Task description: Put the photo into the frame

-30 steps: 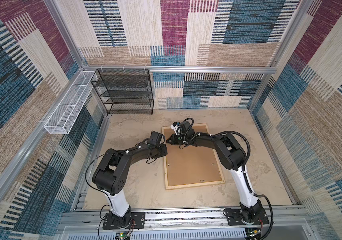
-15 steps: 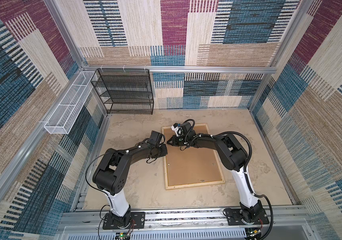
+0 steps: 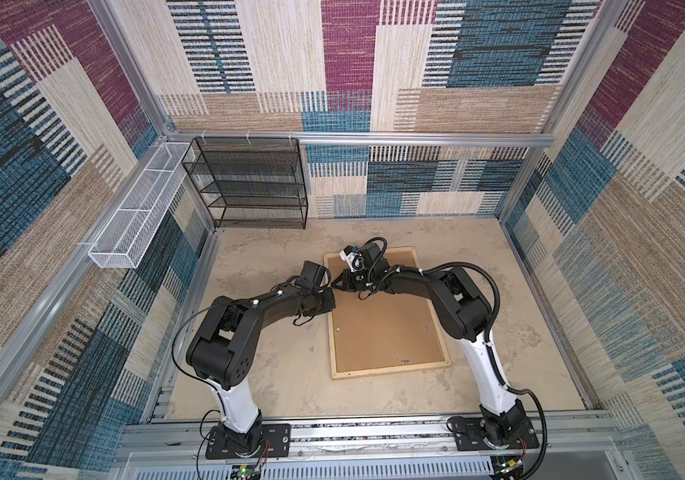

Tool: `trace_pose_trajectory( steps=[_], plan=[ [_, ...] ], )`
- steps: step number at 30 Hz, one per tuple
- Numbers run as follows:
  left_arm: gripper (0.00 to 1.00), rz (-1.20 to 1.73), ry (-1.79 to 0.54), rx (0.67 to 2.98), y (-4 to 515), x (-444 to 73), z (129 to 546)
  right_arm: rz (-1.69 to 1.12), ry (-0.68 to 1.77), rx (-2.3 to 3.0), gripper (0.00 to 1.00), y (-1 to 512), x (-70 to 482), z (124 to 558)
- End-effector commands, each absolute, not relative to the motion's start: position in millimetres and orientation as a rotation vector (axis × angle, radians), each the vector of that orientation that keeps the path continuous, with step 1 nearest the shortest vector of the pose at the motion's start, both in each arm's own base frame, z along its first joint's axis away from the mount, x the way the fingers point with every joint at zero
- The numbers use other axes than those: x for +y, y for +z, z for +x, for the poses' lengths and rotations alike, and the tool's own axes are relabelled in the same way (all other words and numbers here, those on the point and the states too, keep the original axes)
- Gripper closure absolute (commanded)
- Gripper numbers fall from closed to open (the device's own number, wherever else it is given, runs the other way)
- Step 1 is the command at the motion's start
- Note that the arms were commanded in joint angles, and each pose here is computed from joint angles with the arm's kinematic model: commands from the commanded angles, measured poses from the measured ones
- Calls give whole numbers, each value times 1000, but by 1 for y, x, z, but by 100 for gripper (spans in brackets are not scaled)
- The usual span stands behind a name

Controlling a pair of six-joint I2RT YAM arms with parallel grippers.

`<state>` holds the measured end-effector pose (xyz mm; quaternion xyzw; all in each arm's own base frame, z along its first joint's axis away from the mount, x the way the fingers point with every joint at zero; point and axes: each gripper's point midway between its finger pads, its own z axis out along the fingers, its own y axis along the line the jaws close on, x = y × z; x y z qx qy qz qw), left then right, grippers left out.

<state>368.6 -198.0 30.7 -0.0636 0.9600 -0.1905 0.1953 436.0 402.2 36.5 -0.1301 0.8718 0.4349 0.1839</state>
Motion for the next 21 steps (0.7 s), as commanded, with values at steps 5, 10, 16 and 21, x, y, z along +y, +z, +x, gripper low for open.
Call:
trace_pose_trajectory(
  steps=[5, 10, 16, 21],
  plan=[
    [93, -111, -667, 2701, 33, -217, 364, -272, 1100, 2554, 92, 7, 389, 437],
    [93, -85, -682, 2700, 35, -221, 363, -203, 1038, 2543, 93, -5, 381, 445],
    [93, -47, -678, 2696, 35, -225, 361, -188, 1031, 2538, 93, -7, 381, 447],
    [93, -15, -682, 2695, 34, -231, 359, -153, 1021, 2540, 94, -5, 381, 452]
  ],
)
